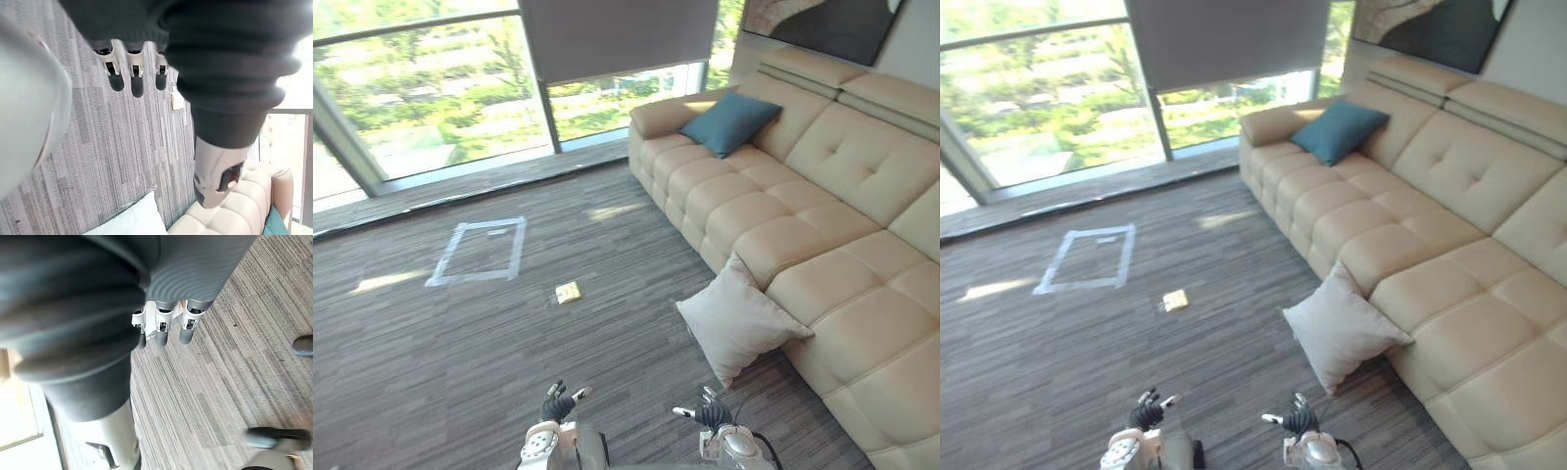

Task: Pick up cushions and gather them together orderly.

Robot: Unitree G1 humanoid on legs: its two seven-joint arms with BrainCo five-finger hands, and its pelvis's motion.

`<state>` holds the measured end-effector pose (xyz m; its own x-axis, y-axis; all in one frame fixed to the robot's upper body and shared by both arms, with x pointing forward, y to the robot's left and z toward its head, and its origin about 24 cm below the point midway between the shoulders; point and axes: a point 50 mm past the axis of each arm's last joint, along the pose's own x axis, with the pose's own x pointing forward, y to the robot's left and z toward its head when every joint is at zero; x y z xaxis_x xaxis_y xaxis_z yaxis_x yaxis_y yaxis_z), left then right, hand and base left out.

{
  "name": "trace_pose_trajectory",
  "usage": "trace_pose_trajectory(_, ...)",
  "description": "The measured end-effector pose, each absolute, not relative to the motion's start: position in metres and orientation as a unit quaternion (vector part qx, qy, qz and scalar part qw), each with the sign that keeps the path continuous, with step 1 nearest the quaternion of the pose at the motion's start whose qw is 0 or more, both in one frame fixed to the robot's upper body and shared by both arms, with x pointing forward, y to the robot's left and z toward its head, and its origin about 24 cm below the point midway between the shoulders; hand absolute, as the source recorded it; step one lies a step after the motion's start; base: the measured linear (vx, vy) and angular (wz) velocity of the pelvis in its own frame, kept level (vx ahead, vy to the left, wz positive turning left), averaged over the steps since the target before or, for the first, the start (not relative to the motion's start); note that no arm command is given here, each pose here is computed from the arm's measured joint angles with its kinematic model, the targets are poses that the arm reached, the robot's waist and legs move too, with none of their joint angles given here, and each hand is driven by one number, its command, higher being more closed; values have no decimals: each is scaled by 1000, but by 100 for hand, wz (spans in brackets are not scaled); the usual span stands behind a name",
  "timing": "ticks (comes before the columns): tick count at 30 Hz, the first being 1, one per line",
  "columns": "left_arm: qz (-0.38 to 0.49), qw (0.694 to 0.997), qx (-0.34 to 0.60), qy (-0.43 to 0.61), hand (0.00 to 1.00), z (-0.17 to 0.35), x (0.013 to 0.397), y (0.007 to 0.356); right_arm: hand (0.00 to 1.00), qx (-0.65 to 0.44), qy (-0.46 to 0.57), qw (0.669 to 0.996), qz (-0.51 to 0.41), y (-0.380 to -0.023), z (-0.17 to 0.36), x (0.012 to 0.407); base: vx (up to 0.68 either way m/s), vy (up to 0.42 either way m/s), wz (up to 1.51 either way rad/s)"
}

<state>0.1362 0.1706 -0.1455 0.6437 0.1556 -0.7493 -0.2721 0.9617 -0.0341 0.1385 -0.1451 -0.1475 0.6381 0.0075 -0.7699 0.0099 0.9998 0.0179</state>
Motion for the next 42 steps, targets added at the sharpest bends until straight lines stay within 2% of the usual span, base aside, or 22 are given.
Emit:
trace_pose_trajectory(3,125,903,-56,407,0,-145,135,183,0,22,433,901,11,-131,-150,133,572,335,-75)
trace_pose_trajectory(11,97,892,-46,438,0,-152,131,174,0,21,420,907,11,-135,-146,139,315,172,-52)
trace_pose_trajectory(24,81,893,-76,435,0,-152,136,150,0,32,416,908,-26,-149,-146,141,335,-144,-30)
trace_pose_trajectory(31,104,898,-82,419,0,-149,135,158,0,34,420,907,-27,-148,-147,139,279,28,-92)
trace_pose_trajectory(36,104,897,-82,422,0,-150,133,157,0,17,423,906,-10,-147,-148,137,276,273,-115)
trace_pose_trajectory(42,110,891,-63,436,0,-153,127,172,0,18,444,896,15,-133,-153,127,234,276,-85)
